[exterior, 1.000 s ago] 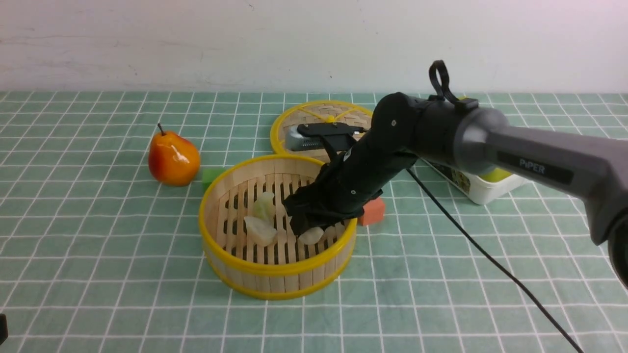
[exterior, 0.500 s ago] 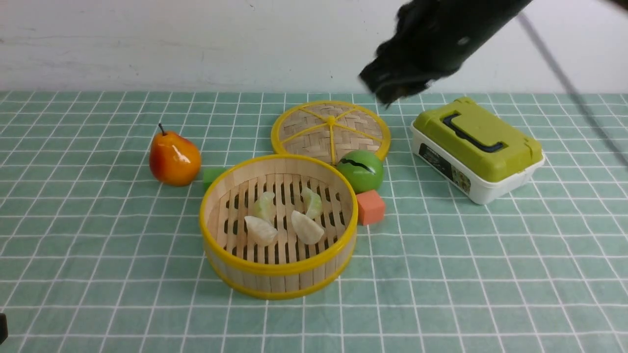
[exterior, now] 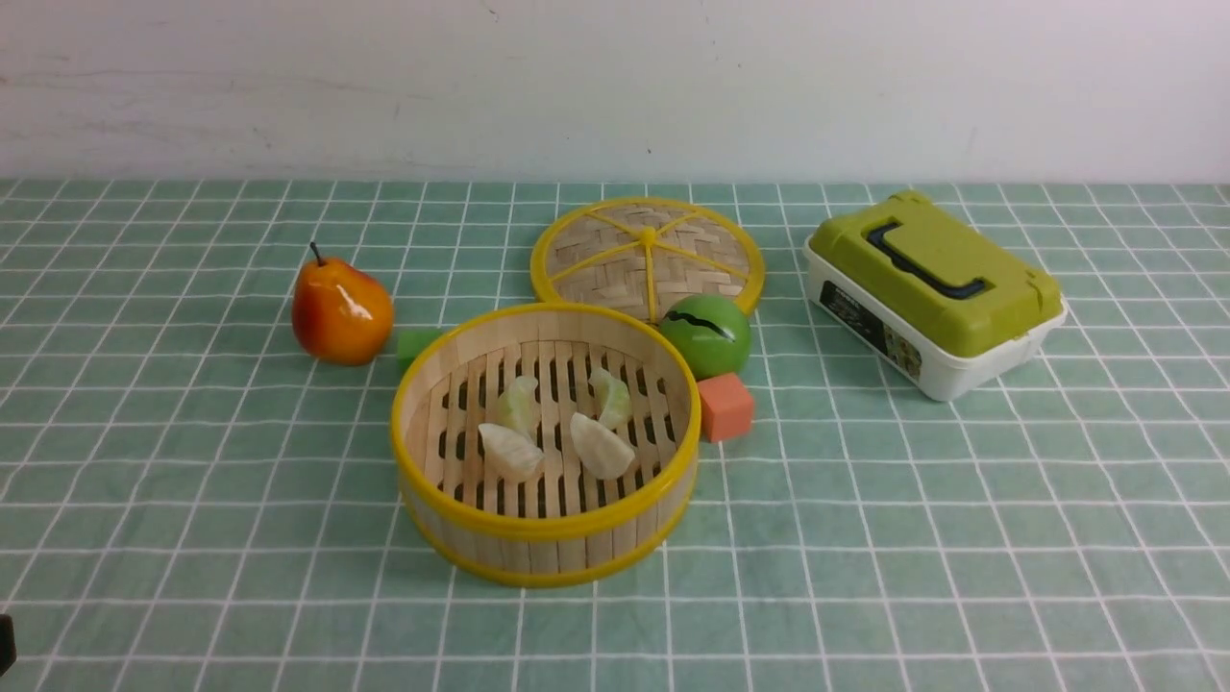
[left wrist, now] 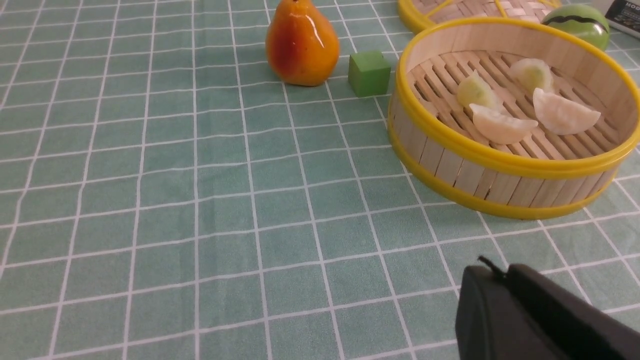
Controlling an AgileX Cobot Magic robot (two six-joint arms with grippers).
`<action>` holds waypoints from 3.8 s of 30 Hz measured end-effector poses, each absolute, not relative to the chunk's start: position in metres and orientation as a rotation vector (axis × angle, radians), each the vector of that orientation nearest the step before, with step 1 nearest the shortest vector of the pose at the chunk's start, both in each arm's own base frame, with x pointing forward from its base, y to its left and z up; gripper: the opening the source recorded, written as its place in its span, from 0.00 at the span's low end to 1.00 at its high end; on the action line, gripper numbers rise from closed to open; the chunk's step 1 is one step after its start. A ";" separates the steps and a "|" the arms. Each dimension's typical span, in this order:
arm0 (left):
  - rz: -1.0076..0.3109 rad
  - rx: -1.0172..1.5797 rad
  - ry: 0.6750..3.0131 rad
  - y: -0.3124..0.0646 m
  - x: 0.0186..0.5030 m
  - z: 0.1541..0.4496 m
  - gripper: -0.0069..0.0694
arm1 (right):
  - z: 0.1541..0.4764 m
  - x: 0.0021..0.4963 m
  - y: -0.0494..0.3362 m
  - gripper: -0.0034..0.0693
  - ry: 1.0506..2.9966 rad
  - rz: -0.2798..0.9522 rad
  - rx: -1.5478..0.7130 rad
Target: Put the dumplings into the steamer on the table with the blue tablecloth.
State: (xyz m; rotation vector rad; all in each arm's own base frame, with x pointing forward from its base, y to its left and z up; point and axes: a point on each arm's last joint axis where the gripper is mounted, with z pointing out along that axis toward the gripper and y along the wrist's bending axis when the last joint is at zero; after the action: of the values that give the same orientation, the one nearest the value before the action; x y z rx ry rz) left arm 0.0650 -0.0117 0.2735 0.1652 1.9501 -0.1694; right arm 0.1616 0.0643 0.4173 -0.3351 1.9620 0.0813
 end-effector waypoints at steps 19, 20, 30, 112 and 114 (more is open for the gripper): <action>-0.169 0.165 1.950 -0.012 0.065 0.273 0.16 | 0.240 0.085 0.078 0.03 1.547 0.718 -0.549; -0.169 0.165 1.950 -0.012 0.065 0.273 0.16 | 0.239 0.086 0.077 0.03 1.555 0.700 -0.545; -0.169 0.165 1.950 -0.012 0.065 0.273 0.17 | 0.235 0.076 0.043 0.03 1.514 0.490 -0.305; -0.237 -0.095 1.906 -0.006 0.052 0.169 0.23 | 0.173 0.052 0.002 0.12 1.876 0.149 0.147; -0.237 -0.095 1.906 -0.006 0.052 0.169 0.23 | 0.173 0.052 0.002 0.12 1.876 0.149 0.147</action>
State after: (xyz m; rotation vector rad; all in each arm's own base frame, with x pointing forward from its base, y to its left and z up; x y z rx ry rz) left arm 0.0515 -0.0063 0.1685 -0.0950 1.9062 -0.2370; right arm 0.0520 0.0023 0.1730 0.1470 1.8758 0.1490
